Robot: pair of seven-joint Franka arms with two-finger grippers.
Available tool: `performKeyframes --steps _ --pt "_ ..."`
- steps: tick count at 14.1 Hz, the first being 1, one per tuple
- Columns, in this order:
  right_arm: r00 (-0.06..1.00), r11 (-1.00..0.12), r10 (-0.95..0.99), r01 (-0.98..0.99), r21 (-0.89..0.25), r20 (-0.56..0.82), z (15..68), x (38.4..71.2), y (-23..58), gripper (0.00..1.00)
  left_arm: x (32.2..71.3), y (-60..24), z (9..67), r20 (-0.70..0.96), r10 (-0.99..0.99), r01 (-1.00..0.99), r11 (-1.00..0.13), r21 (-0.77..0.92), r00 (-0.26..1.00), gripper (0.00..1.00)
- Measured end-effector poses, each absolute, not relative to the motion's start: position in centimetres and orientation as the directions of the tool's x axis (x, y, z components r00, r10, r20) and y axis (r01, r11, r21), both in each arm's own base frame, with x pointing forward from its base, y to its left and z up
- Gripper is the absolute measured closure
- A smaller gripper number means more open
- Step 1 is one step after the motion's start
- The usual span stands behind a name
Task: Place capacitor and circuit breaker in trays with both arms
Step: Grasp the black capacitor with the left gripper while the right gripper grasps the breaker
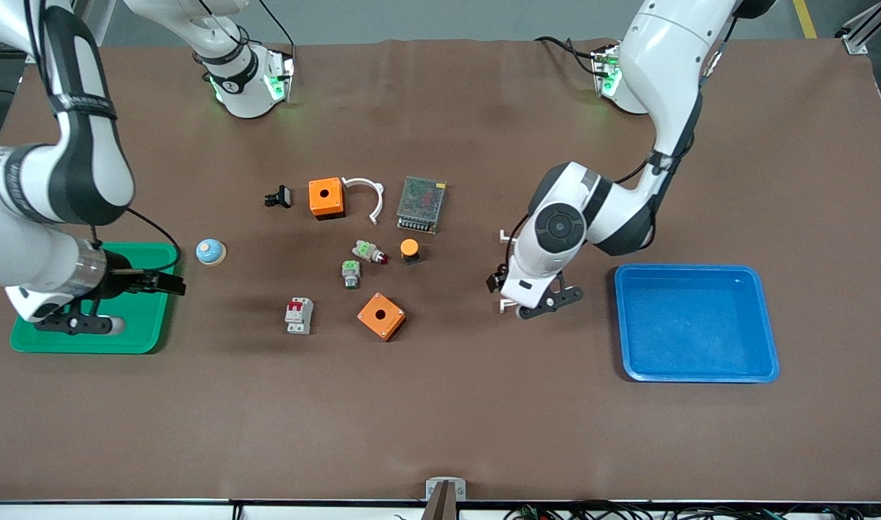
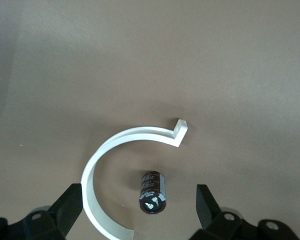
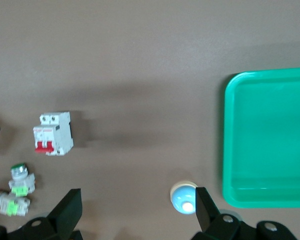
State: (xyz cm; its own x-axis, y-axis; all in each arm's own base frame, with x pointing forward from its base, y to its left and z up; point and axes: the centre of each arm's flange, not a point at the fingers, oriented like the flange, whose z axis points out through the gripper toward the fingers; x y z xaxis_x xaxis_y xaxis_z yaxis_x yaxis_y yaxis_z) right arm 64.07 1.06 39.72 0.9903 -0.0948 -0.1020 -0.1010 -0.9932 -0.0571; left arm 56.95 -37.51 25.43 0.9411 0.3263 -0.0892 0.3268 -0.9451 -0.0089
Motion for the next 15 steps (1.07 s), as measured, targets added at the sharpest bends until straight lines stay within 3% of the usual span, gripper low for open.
performKeyframes --steps 7,11,15 --pt "0.993 -0.991 -0.118 -0.119 -0.055 -0.032 37.1 63.7 13.6 0.0 55.4 -39.3 22.9 -0.09 0.299 0.297 -0.954 -0.039 0.95 0.0" --pt "0.995 -0.993 -0.099 -0.097 -0.061 0.026 31.4 63.9 17.5 0.0 54.5 -40.1 21.3 -0.076 0.283 0.282 -0.959 -0.018 0.956 0.02" --pt "0.995 -0.995 -0.089 -0.086 -0.056 0.044 26.1 63.8 18.7 0.0 53.8 -39.8 19.9 -0.088 0.282 0.28 -0.959 -0.032 0.955 0.11"
